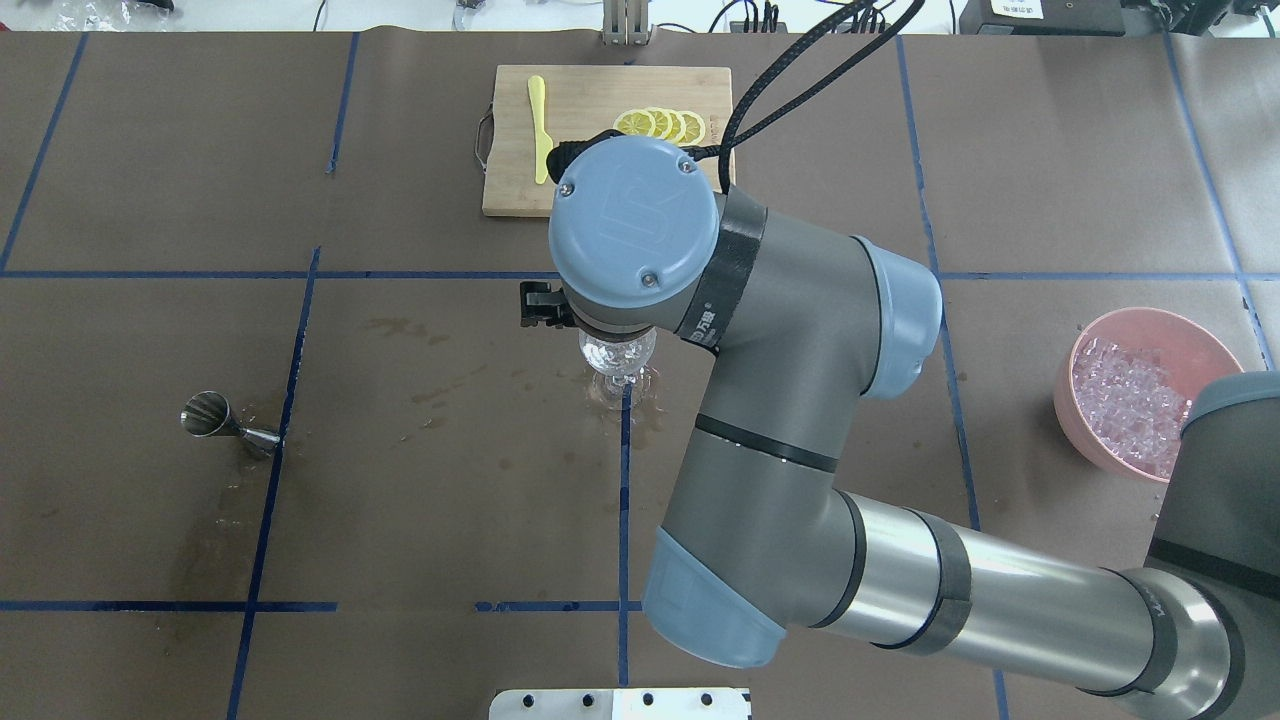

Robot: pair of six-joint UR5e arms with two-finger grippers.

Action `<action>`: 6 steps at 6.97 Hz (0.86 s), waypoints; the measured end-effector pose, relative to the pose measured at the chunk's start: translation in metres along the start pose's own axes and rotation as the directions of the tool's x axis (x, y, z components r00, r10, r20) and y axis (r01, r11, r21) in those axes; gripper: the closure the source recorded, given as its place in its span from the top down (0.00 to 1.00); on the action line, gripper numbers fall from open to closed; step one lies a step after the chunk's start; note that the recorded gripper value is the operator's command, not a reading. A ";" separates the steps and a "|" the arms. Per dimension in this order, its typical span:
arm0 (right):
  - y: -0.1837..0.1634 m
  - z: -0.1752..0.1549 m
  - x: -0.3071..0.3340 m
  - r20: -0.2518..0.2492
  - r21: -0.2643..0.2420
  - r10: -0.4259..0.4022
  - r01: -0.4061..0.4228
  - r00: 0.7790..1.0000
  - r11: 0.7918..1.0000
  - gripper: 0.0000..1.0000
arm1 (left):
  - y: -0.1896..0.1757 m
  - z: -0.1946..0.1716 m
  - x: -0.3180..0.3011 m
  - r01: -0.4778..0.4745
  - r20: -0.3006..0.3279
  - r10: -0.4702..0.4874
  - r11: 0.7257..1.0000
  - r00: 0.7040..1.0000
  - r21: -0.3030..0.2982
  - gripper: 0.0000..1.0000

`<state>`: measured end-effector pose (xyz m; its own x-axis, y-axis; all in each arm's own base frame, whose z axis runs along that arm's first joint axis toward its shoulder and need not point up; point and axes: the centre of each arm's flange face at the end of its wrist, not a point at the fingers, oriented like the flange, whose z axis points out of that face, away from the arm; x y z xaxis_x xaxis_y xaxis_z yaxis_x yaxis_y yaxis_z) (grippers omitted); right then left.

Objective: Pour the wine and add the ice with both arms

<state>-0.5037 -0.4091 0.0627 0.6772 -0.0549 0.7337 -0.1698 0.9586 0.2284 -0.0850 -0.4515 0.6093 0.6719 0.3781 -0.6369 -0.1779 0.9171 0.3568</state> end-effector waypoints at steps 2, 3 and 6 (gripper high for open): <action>-0.030 -0.010 0.046 0.007 -0.039 0.023 -0.023 1.000 0.999 1.00 | 0.001 0.000 -0.001 0.001 0.005 0.000 1.000 1.000 -0.005 1.00; -0.047 -0.015 0.090 0.003 -0.056 -0.005 0.005 1.000 0.998 1.00 | 0.003 0.001 -0.001 0.003 0.006 -0.003 1.000 1.000 -0.008 1.00; -0.100 -0.004 0.265 -0.052 -0.125 -0.198 0.190 0.979 0.974 1.00 | 0.011 0.010 -0.005 0.023 -0.001 -0.024 0.999 1.000 -0.037 1.00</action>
<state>-0.3045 -0.5188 0.2315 0.7339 -0.2285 0.6396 0.0530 0.9581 0.2815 -0.0833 -0.4442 0.6228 0.6750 0.3566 -0.6459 -0.1889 0.9298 0.3159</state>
